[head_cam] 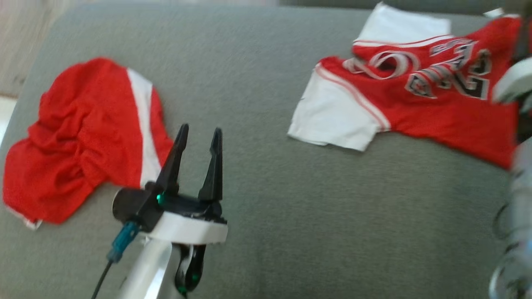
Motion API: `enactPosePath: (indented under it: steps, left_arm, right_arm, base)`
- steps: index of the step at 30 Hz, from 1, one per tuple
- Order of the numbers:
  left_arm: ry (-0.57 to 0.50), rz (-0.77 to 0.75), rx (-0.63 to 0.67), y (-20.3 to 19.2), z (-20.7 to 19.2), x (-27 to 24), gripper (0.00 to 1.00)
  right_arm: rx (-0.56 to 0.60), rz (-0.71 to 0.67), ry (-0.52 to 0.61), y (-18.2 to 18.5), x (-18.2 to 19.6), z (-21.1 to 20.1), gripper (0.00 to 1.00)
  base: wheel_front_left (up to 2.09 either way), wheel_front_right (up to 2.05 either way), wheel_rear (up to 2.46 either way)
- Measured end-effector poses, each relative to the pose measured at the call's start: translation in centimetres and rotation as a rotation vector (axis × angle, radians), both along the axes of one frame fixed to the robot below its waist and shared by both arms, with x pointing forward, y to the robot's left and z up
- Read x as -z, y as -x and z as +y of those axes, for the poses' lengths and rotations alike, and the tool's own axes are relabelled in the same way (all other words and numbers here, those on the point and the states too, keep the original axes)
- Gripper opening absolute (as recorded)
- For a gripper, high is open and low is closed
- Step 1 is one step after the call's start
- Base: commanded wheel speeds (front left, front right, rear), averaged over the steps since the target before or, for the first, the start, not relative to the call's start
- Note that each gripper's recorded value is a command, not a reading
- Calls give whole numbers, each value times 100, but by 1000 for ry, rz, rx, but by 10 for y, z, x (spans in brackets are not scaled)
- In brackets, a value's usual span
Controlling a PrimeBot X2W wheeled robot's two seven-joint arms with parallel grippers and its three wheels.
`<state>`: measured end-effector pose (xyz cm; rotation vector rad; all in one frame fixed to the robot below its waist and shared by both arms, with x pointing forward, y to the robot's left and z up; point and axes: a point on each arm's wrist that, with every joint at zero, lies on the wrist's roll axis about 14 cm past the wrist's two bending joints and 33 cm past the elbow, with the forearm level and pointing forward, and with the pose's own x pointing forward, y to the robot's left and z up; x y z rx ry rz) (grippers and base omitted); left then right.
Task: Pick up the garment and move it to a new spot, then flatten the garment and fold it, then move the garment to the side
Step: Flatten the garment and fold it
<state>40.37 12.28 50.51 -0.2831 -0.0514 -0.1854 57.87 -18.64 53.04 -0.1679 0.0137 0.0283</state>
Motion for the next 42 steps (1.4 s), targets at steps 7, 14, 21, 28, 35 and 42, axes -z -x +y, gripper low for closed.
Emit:
enactPosePath:
  steps: [7, 14, 21, 28, 35, 42]
  left_arm:
    - [12, -40, 42, 7, -16, -14, 100]
    - [15, -42, 90, 9, -32, -15, 100]
    - [-7, 11, 142, 6, -46, 5, 100]
    - [-94, 97, 276, -16, -82, 38, 100]
    - [-248, 254, 355, -45, -101, 79, 100]
    - [-320, 417, 380, -52, -103, 120, 100]
  right_arm:
    - [8, -23, -115, 58, 11, -3, 100]
    - [49, 25, -202, 125, 47, -17, 100]
    - [75, -31, -242, 137, 32, -28, 100]
    - [82, -44, -216, 135, 25, -34, 100]
    - [104, -20, -196, 141, 32, -43, 100]
    - [123, 5, -173, 142, 41, -51, 100]
  base:
    - [0, 0, 0]
    - [0, 0, 0]
    - [0, 0, 0]
    - [0, 0, 0]
    - [0, 0, 0]
    - [0, 0, 0]
